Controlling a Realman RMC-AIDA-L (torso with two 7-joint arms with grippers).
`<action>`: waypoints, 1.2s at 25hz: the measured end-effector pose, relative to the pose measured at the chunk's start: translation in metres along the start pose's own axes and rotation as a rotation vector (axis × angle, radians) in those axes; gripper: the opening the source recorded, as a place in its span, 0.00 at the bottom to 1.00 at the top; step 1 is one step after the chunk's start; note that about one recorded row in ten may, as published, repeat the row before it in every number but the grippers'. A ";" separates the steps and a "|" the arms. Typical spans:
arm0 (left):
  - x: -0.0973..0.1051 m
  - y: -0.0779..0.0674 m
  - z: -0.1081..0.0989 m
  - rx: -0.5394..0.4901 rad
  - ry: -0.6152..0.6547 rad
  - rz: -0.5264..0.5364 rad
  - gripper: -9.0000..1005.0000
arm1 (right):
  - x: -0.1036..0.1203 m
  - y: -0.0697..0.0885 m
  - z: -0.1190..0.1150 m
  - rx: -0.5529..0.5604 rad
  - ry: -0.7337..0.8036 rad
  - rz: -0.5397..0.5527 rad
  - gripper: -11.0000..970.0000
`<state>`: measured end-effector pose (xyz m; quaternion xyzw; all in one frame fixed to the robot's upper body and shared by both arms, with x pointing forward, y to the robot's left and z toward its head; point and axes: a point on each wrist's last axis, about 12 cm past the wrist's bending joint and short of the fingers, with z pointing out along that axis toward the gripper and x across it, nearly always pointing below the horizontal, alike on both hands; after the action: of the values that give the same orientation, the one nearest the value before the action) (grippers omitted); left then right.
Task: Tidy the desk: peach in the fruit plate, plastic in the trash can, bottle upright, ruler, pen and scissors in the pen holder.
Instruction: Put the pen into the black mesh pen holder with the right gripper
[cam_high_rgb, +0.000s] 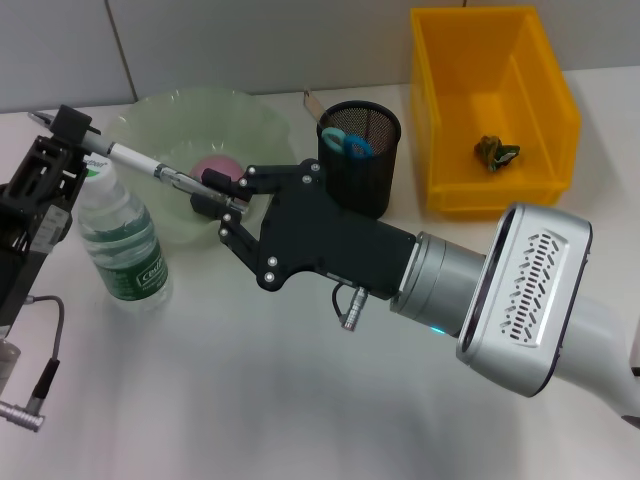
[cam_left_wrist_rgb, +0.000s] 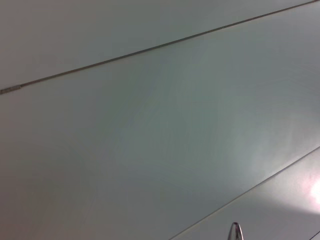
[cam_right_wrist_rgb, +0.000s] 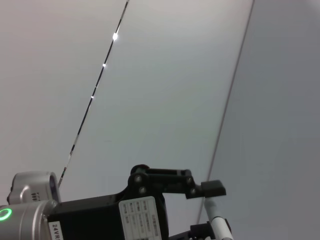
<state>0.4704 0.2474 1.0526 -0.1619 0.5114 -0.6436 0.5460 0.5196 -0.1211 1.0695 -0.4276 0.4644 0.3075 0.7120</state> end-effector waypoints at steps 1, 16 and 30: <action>-0.002 0.000 0.001 0.004 0.001 -0.002 0.31 | 0.000 0.000 0.000 -0.002 0.000 0.000 0.14; -0.005 0.000 0.002 0.017 0.025 0.012 0.77 | 0.000 -0.001 0.001 0.010 -0.003 0.001 0.15; -0.020 -0.008 0.016 0.166 0.206 0.288 0.81 | -0.008 -0.008 -0.014 0.157 -0.094 0.069 0.15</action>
<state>0.4853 0.2560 1.0727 0.0255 0.5276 -0.6118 0.5888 0.5183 -0.1373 1.0770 -0.3392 0.4675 0.3143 0.7534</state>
